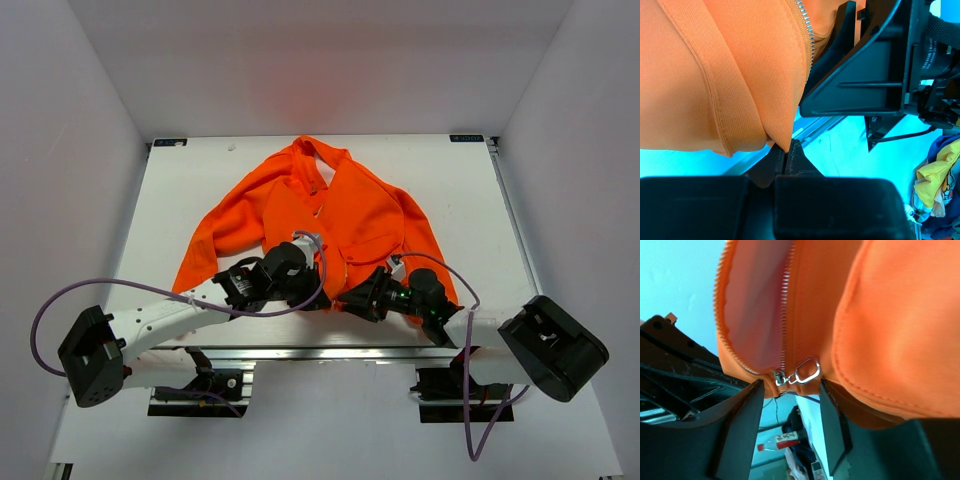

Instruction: Zip up the jacket

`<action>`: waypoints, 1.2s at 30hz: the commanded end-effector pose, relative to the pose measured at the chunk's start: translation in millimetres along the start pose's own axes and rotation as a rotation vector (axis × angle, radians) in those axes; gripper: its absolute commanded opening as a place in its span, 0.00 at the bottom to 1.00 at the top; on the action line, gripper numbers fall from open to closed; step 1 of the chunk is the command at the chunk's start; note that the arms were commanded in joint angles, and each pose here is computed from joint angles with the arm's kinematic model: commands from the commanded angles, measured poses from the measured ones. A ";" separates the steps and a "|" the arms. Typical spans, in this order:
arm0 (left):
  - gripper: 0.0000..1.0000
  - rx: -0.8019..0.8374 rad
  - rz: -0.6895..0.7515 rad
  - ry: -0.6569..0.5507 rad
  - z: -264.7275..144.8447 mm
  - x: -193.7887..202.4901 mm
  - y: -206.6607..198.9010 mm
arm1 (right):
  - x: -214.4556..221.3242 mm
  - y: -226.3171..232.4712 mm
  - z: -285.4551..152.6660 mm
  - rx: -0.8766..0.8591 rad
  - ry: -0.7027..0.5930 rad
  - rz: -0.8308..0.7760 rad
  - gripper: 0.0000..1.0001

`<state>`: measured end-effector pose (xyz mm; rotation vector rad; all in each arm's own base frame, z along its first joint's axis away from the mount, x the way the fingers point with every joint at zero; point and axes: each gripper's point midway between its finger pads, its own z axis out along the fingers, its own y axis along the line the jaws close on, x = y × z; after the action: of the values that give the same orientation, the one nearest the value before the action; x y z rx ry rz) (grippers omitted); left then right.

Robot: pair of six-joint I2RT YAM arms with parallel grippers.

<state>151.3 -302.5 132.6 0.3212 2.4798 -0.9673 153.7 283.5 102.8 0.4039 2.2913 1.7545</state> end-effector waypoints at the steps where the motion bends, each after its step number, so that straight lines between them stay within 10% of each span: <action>1: 0.00 0.025 -0.005 -0.017 -7.6 -4.0 -6.5 | -7.8 7.0 0.8 -0.038 -0.048 0.033 0.53; 36: 0.00 0.010 -0.027 -0.017 -5.1 -6.8 -6.9 | -8.6 18.9 3.0 -0.185 -0.101 0.113 0.24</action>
<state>151.8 -302.1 132.0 0.2953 2.4885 -0.9646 160.3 286.4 92.3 0.6563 2.2102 1.8322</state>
